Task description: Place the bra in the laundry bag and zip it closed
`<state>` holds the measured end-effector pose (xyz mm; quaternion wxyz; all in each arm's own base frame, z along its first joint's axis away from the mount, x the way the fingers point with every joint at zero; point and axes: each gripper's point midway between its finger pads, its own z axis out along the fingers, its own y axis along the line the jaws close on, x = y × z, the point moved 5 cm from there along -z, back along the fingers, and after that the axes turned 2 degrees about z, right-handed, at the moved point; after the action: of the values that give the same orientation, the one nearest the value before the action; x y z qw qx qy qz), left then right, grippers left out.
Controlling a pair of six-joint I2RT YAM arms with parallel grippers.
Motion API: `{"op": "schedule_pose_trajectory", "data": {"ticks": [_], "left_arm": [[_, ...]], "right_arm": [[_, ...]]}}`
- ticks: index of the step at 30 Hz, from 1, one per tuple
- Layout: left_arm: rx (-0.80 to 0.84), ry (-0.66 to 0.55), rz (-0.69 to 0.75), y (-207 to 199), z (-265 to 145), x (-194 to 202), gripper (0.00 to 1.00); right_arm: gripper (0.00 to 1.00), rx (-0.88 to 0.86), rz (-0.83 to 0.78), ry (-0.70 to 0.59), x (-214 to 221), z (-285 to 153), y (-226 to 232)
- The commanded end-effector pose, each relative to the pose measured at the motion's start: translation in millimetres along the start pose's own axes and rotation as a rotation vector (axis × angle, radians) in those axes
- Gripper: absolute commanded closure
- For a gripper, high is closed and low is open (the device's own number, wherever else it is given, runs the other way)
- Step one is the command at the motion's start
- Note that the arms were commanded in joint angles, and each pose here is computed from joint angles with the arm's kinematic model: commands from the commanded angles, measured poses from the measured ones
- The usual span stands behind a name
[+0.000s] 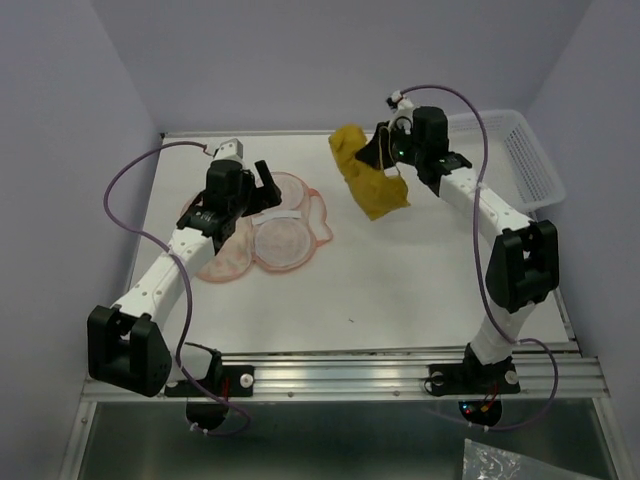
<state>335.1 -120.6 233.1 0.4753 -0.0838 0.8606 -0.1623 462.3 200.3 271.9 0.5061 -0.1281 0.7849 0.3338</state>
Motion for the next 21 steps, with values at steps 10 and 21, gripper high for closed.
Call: {"op": "schedule_pose_trajectory", "data": {"ticks": [10, 21], "left_arm": [[0.038, -0.030, -0.033, -6.4, 0.8, 0.1, 0.01], [0.031, -0.024, -0.006, -9.0, 8.5, -5.9, 0.01]], "right_arm": [[0.22, 0.067, 0.138, 0.560, 150.4, -12.9, -33.8], [0.00, 0.628, -0.029, 0.353, 71.3, -55.2, -70.9]]}}
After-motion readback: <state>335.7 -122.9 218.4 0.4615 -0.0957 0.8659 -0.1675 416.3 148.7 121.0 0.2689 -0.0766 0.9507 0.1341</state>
